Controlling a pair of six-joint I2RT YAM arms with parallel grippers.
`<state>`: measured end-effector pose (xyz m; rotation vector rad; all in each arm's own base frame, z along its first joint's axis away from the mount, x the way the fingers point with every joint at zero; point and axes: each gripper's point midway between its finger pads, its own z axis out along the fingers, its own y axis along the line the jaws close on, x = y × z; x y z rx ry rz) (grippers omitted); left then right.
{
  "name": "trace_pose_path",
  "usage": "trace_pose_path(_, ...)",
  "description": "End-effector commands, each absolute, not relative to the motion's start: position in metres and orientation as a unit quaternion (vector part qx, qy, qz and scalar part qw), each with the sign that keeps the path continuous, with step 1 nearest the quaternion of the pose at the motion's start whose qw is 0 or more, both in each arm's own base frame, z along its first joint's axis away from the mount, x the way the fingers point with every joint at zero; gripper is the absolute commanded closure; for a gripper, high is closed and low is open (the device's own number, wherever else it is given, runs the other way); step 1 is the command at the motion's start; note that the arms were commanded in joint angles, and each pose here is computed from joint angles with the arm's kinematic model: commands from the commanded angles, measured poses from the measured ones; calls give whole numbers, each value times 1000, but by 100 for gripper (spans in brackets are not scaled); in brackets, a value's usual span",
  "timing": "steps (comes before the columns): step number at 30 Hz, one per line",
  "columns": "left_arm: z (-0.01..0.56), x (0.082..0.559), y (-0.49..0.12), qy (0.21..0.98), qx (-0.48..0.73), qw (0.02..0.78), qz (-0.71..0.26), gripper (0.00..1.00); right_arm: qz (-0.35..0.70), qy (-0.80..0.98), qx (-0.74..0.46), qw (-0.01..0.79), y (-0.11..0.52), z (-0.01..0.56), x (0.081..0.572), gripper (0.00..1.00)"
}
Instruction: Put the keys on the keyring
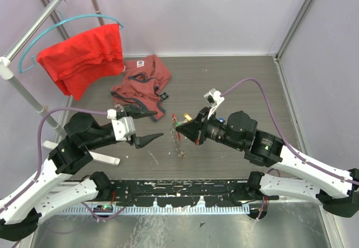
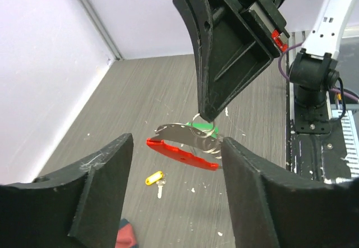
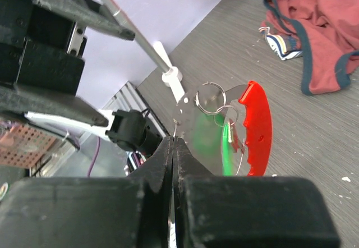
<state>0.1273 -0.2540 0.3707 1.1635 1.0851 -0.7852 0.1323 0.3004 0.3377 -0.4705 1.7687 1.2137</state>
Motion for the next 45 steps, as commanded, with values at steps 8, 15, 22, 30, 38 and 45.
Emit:
trace_pose_path(8,367,128,-242,472,489,656,-329,36,503,703,-37,501,274,396,160,99)
trace_pose_path(15,379,118,-251,384,545,678,-308,49,536,710,31,456,276,403,159,99)
trace_pose_path(22,397,127,-259,363,535,701,-301,47,543,704,96,448,272,409,170,99)
trace_pose_path(30,407,128,-254,386,505,703,-319,46,448,707,-51,545,262,411,174,99)
trace_pose_path(38,408,114,-258,419,489,662,-384,46,382,639,-301,596,262,414,145,99)
trace_pose_path(45,417,102,-263,407,477,649,-432,52,345,575,-382,636,245,427,132,99)
